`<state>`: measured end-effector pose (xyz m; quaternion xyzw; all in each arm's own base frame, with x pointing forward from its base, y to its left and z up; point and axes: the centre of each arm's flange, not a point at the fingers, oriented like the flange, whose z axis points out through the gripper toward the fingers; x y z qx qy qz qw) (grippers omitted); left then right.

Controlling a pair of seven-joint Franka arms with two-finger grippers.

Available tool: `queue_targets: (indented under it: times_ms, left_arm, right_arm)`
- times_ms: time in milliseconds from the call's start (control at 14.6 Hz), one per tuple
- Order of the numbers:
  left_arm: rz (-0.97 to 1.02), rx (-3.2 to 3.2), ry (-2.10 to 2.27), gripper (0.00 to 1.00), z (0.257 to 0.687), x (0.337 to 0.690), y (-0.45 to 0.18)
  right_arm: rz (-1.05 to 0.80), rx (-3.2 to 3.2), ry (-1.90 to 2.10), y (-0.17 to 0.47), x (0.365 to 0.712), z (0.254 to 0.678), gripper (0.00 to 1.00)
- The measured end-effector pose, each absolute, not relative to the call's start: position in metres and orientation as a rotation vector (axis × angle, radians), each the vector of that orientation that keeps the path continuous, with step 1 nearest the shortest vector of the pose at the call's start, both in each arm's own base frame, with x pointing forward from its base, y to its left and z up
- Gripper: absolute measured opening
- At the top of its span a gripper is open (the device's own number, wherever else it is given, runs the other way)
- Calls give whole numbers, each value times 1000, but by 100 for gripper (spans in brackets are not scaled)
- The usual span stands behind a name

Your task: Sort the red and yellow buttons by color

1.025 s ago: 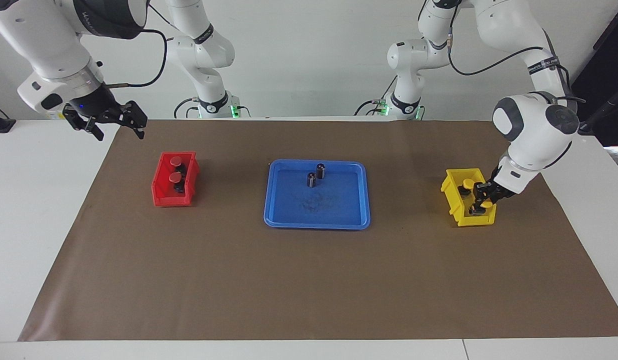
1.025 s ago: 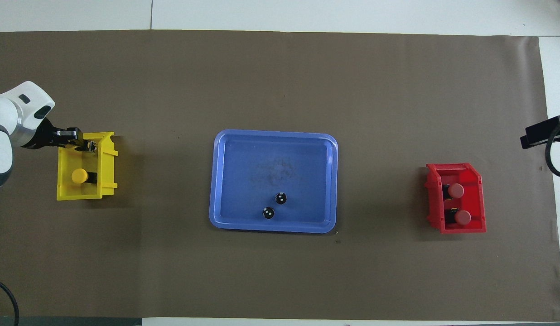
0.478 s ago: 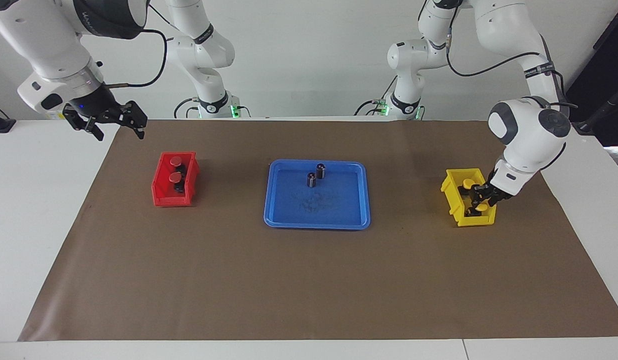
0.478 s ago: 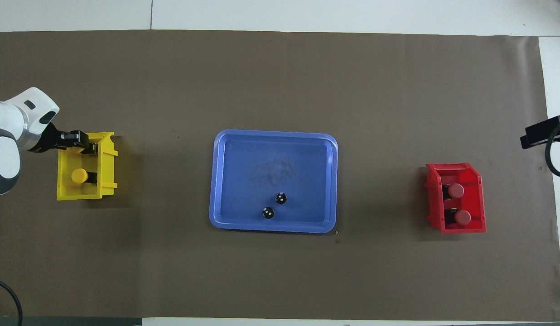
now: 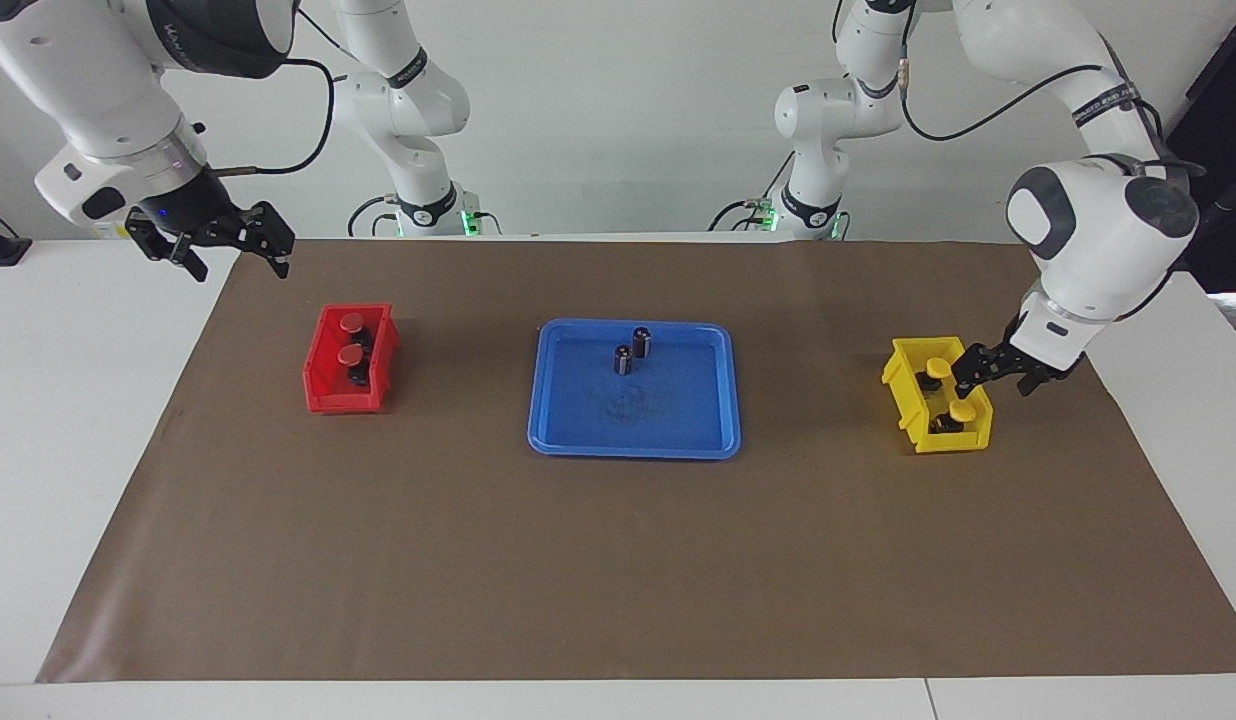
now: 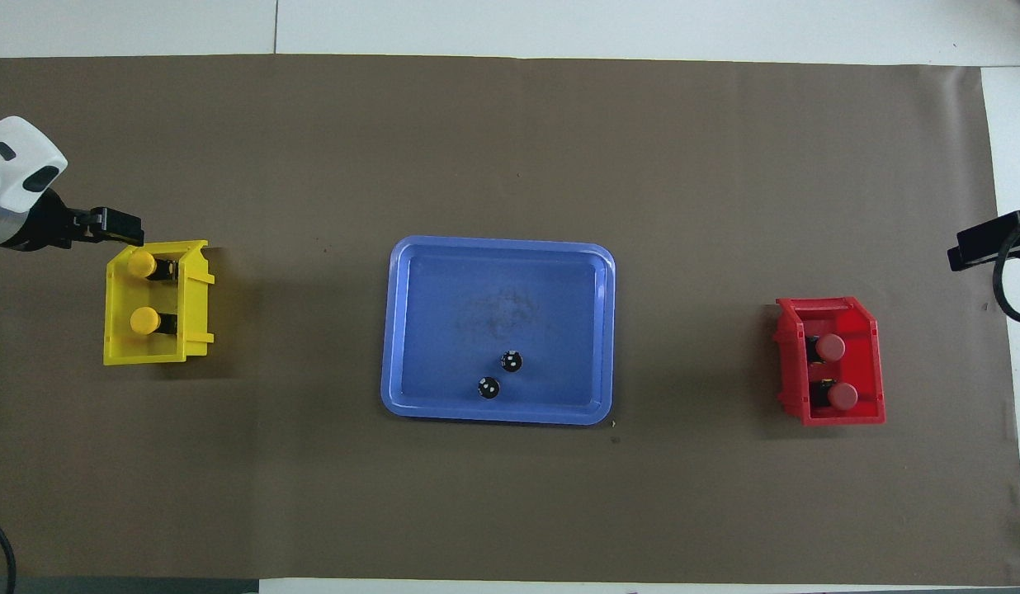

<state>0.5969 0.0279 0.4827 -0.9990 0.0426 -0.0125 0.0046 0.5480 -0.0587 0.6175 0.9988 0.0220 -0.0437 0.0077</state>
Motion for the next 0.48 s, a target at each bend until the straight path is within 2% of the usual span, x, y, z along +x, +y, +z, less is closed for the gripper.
queue_targets:
  times_ms: [273,478]
  left_arm:
    - [22,-3132,160,100,561,582,27]
    - [47,-3132,201,100,605,567,23]
  right_arm:
    - [-137,3123,69,-59,548,618,100]
    - [-137,3123,69,-59,548,618,100]
